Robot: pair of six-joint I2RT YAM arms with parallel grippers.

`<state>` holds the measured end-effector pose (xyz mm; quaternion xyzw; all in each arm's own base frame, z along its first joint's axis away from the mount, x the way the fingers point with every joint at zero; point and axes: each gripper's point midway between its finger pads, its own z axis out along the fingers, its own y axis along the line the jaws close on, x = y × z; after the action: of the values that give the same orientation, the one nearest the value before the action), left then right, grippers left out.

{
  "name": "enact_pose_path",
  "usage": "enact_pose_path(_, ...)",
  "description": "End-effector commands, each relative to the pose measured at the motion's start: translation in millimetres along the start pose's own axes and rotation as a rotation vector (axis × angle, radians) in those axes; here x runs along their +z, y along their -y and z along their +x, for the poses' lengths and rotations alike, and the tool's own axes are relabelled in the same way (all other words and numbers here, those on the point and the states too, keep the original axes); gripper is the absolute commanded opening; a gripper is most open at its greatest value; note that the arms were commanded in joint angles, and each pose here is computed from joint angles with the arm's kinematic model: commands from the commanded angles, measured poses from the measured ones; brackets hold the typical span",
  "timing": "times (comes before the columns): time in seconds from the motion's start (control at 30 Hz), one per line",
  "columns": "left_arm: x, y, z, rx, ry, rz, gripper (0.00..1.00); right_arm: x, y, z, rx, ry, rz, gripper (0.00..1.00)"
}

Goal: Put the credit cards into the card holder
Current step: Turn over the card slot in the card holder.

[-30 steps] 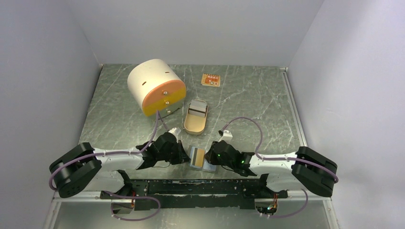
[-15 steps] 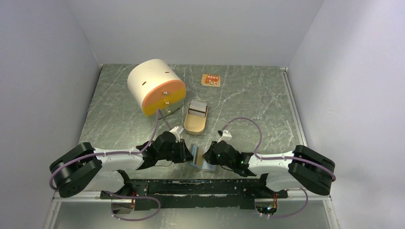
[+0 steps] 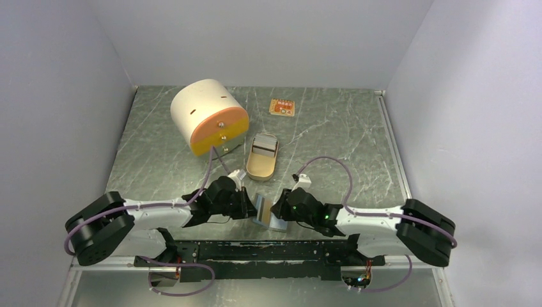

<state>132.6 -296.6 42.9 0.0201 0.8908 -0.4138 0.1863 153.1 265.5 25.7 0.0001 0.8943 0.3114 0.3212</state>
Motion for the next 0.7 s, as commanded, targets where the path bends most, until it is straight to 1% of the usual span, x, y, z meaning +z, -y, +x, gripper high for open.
enact_pose_path(0.0,-10,3,-14,-0.013,0.042,-0.091,0.09,-18,-7,-15,-0.032,0.019,0.013,0.33)
enact_pose_path(0.13,-19,-4,-14,-0.017,0.019,-0.204,0.09,-24,-10,-26,-0.042,0.051,0.013,0.31)
enact_pose_path(0.27,-24,-6,-11,-0.010,-0.018,-0.301,0.09,-16,-5,-15,-0.043,0.026,0.006,0.25)
enact_pose_path(0.47,-19,-6,-8,0.011,-0.067,-0.383,0.09,0,6,0,-0.062,-0.016,0.046,0.21)
enact_pose_path(0.53,-14,0,-8,0.026,-0.078,-0.369,0.09,2,9,4,-0.057,-0.023,0.044,0.21)
enact_pose_path(0.67,-4,32,-8,0.077,-0.092,-0.217,0.09,6,12,13,-0.038,-0.042,0.038,0.20)
